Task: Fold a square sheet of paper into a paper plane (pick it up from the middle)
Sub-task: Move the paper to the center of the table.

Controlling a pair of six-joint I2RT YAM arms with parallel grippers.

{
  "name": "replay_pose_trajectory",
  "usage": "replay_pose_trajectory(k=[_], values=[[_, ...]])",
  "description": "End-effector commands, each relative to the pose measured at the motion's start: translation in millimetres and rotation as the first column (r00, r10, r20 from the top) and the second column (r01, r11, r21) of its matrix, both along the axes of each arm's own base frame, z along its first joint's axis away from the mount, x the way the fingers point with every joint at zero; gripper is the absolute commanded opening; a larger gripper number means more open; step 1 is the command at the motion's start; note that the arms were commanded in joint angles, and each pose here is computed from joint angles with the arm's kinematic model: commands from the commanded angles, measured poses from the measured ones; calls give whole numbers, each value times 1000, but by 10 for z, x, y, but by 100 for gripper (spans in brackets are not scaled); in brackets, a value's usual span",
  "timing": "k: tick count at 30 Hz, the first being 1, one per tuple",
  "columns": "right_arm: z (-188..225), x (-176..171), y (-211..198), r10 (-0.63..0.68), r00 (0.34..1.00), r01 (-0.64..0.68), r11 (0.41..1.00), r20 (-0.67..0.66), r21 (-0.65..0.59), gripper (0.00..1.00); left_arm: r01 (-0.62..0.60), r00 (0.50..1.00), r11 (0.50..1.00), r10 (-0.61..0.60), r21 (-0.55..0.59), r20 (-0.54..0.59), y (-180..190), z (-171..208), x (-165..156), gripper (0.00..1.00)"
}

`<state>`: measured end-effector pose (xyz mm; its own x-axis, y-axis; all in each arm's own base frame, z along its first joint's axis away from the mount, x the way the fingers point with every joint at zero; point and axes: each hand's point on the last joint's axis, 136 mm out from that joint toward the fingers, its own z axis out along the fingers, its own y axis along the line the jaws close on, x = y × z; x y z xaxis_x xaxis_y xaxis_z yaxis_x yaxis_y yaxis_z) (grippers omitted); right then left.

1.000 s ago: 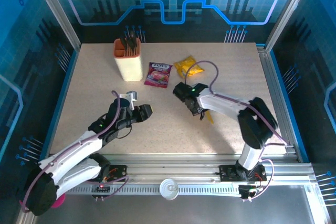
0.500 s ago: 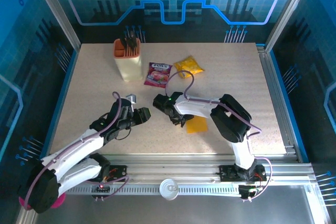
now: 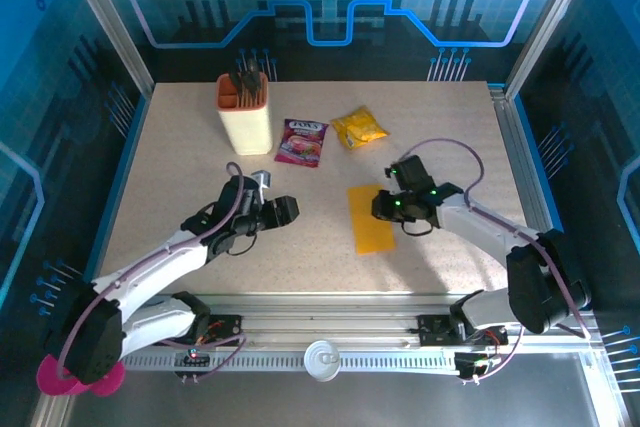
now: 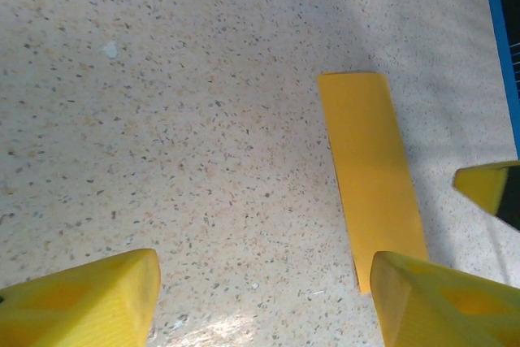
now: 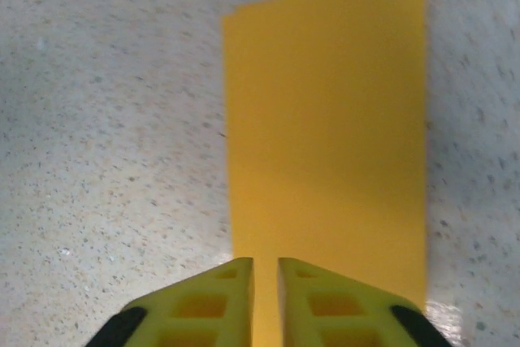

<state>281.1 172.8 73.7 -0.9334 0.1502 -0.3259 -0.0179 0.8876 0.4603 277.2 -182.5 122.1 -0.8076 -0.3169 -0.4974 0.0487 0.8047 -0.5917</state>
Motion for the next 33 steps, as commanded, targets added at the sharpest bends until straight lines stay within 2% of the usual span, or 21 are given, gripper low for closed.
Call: replay_pose_trajectory(k=[1, 7, 14, 22, 28, 33], values=[[124, -14, 197, 61, 998, -68, 970, 36, 233, 8, 47, 997, 999, -45, -27, 63, -149, 187, 153, 72], [-90, -84, 76, 35, 999, -37, 963, 13, 267, 2, 79, 996, 997, -78, -12, 31, -341, 82, 267, 74], [-401, -187, -2, 16, 999, -6, 958, -34, 286, 0, 115, 993, 993, -115, -5, -3, -590, -22, 354, 74], [-737, -374, 76, 23, 995, 12, 940, -98, 341, 0, 120, 993, 993, -120, -9, -15, -676, -36, 387, 75], [-648, -358, 310, 53, 995, -17, 925, -85, 379, 0, 126, 992, 992, -126, -14, -28, -712, -47, 399, 76], [-302, -198, 439, 79, 997, -65, 919, -19, 390, 0, 142, 988, 990, -143, -27, -51, -769, -97, 401, 76]])
